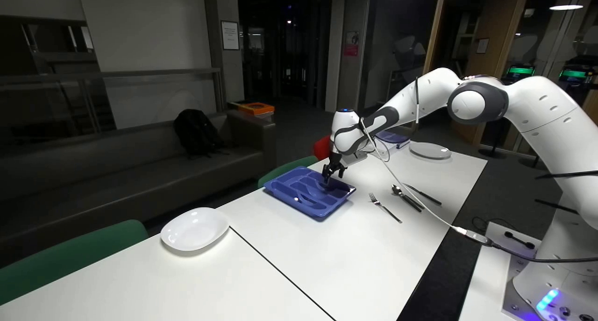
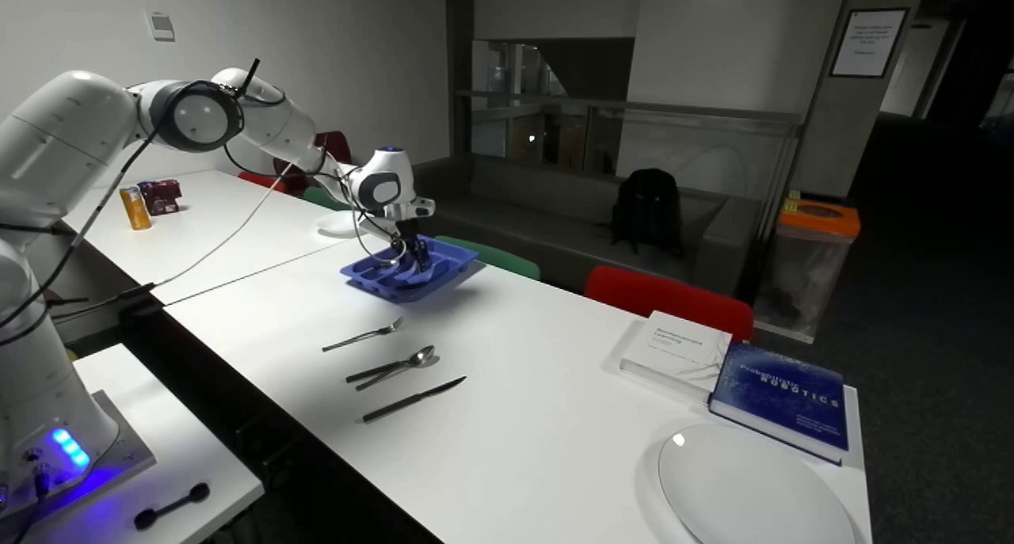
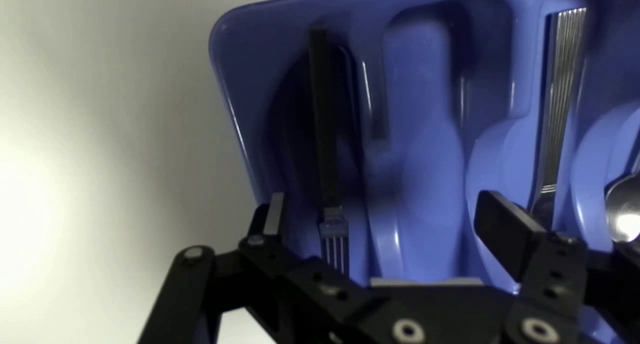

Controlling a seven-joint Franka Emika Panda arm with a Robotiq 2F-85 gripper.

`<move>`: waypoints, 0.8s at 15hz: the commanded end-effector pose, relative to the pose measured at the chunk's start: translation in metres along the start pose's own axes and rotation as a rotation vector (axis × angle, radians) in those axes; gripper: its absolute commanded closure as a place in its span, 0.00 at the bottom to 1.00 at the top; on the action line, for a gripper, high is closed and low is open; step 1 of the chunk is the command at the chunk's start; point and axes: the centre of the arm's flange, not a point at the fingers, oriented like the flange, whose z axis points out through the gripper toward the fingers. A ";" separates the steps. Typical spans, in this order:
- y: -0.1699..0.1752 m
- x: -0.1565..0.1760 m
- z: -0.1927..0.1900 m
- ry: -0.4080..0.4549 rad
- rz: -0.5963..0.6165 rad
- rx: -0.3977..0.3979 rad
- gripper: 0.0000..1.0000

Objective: Remove the fork from the blue rack

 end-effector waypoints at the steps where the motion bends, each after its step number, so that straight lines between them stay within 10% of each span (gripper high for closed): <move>1: -0.011 0.009 -0.003 0.018 0.059 -0.059 0.00; 12: -0.016 0.000 0.012 -0.017 0.099 -0.127 0.00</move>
